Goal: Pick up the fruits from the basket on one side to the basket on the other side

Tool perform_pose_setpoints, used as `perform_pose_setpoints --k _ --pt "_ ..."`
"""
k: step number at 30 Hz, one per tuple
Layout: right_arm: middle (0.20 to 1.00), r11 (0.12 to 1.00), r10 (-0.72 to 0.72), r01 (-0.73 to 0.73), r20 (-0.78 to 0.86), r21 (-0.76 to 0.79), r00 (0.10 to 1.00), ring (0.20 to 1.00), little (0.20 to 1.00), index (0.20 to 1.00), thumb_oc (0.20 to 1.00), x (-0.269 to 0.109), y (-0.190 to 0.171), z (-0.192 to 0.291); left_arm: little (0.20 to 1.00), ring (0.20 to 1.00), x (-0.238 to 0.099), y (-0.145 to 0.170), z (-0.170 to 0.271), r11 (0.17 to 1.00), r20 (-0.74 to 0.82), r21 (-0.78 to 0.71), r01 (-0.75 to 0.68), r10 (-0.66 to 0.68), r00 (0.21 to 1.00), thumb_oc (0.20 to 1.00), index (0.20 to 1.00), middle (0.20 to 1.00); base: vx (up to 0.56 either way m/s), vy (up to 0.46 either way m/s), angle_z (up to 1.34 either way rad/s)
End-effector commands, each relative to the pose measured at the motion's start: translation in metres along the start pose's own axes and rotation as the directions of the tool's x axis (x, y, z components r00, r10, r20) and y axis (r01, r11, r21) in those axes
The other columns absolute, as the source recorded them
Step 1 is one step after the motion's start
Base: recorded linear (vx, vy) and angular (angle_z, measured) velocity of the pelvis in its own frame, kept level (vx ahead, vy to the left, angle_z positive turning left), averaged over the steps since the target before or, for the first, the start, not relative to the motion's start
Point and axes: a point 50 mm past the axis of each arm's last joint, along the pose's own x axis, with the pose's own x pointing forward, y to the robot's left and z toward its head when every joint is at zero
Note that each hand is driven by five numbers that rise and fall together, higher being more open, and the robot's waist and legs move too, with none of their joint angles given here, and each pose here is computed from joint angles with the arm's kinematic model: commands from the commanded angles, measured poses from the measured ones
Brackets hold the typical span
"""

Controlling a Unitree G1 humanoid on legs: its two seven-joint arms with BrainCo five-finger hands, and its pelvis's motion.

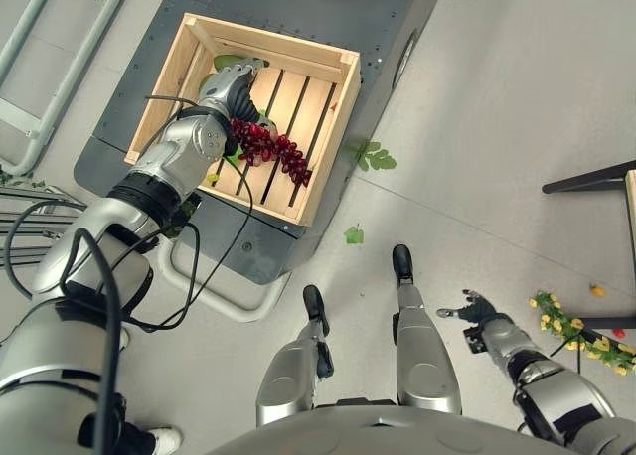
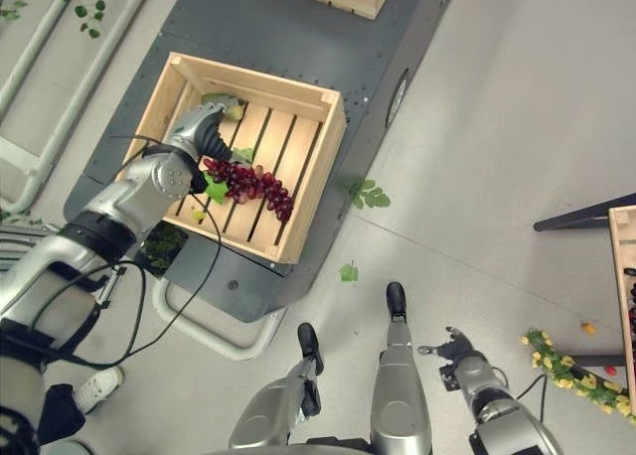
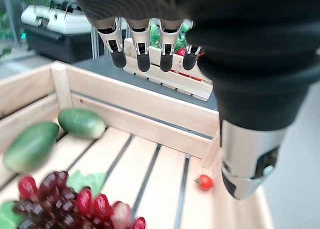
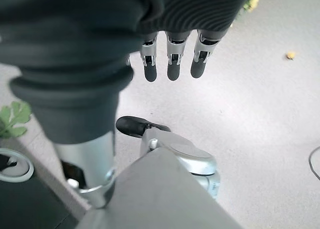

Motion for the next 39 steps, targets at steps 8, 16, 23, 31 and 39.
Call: perform_pose_setpoints --k 8,16,23,31,39 --pt "1.0 1.0 -0.014 0.014 -0.003 -0.007 1.0 1.0 1.0 1.0 1.0 -0.003 -0.004 -0.011 1.0 1.0 0.002 0.028 -0.03 0.99 -0.116 0.134 -0.05 0.066 0.991 1.0 1.0 1.0 0.01 0.008 -0.06" --pt "1.0 1.0 -0.015 0.015 0.002 -0.001 1.0 1.0 1.0 1.0 1.0 -0.003 -0.003 -0.011 1.0 1.0 -0.009 0.017 -0.047 0.988 -0.151 0.155 -0.001 0.024 0.988 1.0 1.0 1.0 0.0 0.0 0.0" --pt "1.0 1.0 -0.01 0.01 0.001 -0.002 1.0 1.0 1.0 1.0 1.0 -0.003 -0.002 -0.011 1.0 1.0 -0.013 0.019 -0.054 0.991 -0.161 0.13 -0.018 0.039 0.986 1.0 1.0 1.0 0.0 0.0 0.0" --pt "1.0 1.0 -0.006 0.006 -0.005 0.001 1.0 1.0 1.0 1.0 1.0 -0.003 -0.002 -0.013 1.0 1.0 -0.02 0.018 -0.056 0.989 -0.133 0.148 -0.019 0.039 0.99 1.0 1.0 1.0 0.0 0.0 0.0" --pt "1.0 1.0 -0.014 0.014 -0.016 -0.008 1.0 1.0 1.0 1.0 1.0 -0.003 -0.004 -0.017 1.0 1.0 -0.031 -0.009 -0.063 0.987 -0.15 0.152 0.054 -0.032 0.988 1.0 1.0 1.0 0.0 0.0 0.0"
